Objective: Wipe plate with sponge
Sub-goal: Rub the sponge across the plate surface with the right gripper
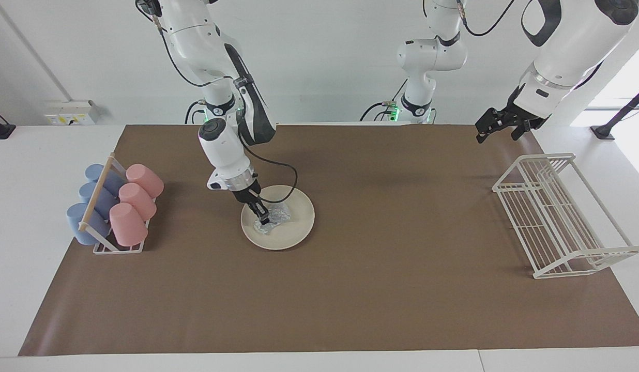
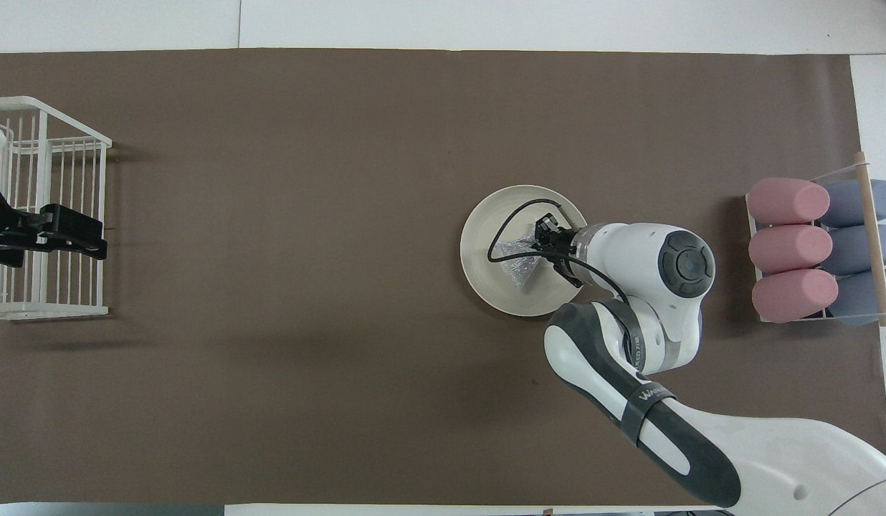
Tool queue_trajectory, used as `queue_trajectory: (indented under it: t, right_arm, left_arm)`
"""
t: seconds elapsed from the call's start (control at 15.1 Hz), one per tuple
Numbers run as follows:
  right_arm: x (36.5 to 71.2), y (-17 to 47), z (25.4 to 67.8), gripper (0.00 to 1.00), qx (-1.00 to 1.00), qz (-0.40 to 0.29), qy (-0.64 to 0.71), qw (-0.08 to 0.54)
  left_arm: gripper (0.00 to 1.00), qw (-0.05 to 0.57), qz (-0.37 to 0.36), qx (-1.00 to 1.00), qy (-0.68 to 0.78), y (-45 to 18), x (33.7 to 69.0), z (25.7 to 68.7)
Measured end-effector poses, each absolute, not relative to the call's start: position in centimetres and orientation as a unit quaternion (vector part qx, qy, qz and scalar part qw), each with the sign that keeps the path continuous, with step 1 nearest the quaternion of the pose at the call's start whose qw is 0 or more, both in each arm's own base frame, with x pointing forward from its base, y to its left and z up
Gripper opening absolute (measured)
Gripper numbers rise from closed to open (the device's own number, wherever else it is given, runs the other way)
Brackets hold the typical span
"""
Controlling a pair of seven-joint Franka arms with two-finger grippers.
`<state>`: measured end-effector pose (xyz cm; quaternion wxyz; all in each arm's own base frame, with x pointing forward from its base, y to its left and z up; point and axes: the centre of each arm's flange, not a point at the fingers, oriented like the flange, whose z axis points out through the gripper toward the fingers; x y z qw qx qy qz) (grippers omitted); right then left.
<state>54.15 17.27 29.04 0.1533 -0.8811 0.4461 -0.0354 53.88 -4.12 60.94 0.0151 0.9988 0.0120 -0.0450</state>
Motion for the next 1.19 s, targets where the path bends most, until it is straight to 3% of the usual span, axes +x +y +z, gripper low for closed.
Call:
queue_trajectory:
  t: [0.26, 0.59, 1.19]
  right_arm:
    - [53.8, 18.3, 29.0, 0.09, -0.874, -0.030, 0.460, 0.155]
    - [51.2, 24.6, 29.1, 0.09, -0.862, -0.008, 0.481, 0.158]
    - [52.3, 25.6, 30.8, 0.09, -0.842, 0.029, 0.519, 0.140]
  left_arm:
    - [1.00, 0.017, -0.040, 0.999, 0.013, -4.4, 54.0, 61.0]
    - [1.00, 0.017, -0.040, 0.999, 0.013, -4.4, 54.0, 61.0]
    - [1.00, 0.017, -0.040, 0.999, 0.015, -4.3, 54.0, 61.0]
